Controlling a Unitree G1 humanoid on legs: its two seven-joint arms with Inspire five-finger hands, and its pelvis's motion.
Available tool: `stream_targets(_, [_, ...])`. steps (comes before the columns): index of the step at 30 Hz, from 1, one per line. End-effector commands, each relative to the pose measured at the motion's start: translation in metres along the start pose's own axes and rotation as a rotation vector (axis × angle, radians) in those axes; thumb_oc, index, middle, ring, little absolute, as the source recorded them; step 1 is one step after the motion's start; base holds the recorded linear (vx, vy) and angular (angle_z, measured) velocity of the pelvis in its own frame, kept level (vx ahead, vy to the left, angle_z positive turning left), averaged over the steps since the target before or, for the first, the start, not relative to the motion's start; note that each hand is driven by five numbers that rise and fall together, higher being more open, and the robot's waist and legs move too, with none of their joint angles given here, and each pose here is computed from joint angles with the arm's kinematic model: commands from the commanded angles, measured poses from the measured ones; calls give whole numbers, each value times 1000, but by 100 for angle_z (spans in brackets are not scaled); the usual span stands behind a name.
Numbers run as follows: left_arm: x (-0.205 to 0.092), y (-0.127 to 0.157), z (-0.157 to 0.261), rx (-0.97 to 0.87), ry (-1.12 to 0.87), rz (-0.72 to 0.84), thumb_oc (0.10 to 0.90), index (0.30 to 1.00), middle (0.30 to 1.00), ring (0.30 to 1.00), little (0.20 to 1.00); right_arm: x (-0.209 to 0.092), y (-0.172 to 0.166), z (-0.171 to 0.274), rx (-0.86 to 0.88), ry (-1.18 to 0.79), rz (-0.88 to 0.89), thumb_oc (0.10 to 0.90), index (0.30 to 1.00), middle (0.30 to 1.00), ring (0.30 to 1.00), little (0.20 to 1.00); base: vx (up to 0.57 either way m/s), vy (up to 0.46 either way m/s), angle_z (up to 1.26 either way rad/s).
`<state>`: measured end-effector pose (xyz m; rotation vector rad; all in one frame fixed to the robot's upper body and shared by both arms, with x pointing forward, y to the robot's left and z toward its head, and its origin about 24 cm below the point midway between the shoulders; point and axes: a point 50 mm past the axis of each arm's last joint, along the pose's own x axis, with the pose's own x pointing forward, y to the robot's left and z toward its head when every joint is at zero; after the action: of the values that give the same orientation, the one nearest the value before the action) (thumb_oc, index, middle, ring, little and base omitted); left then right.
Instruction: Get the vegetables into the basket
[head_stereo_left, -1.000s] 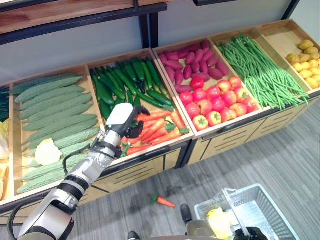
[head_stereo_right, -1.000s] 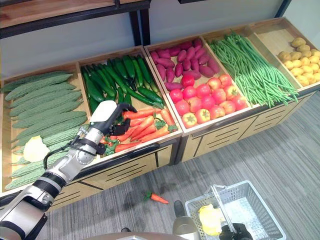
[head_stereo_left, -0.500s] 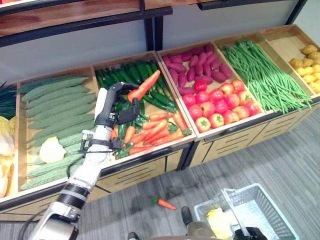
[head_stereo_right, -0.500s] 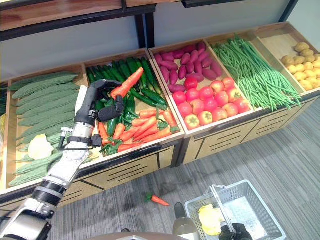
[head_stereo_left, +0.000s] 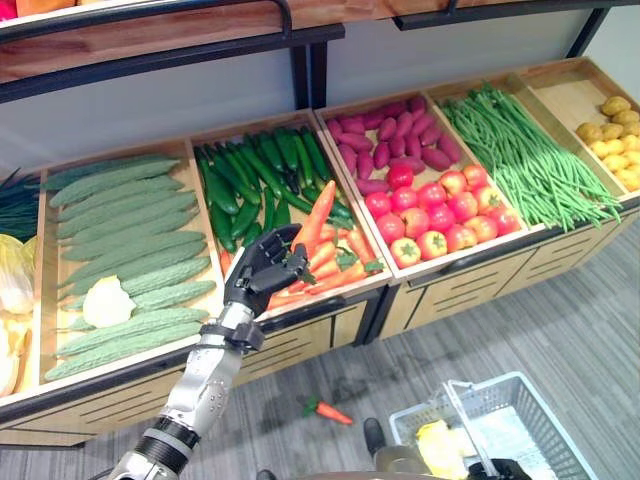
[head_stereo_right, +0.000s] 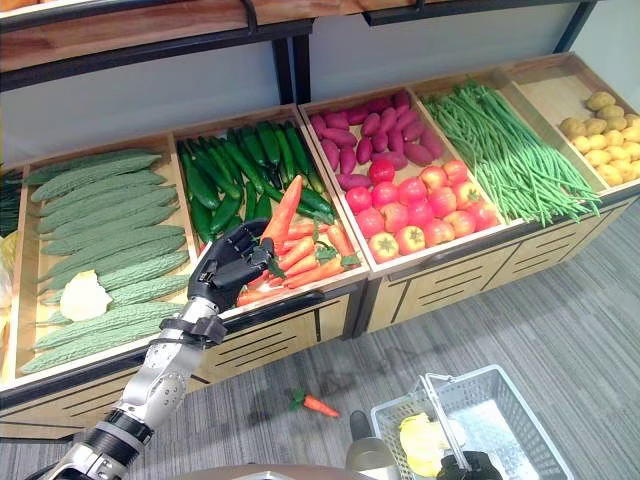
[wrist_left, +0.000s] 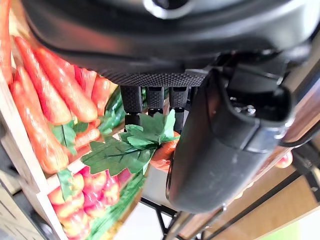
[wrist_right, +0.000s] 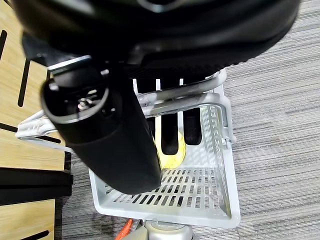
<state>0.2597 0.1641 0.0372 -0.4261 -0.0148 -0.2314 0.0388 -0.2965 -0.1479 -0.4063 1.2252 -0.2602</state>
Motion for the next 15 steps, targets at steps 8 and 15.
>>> stream_targets(8, [18,-30,46,-46,-197,-236,400,300,300,300,300,2,-6,8,52,-42,-22,400,300,300,300,300,-58,21,-6])
stream_targets(15, [32,-42,43,-45,-181,-279,400,300,300,300,300,2,-10,12,96,-47,-45,400,300,300,300,300,-66,213,-31])
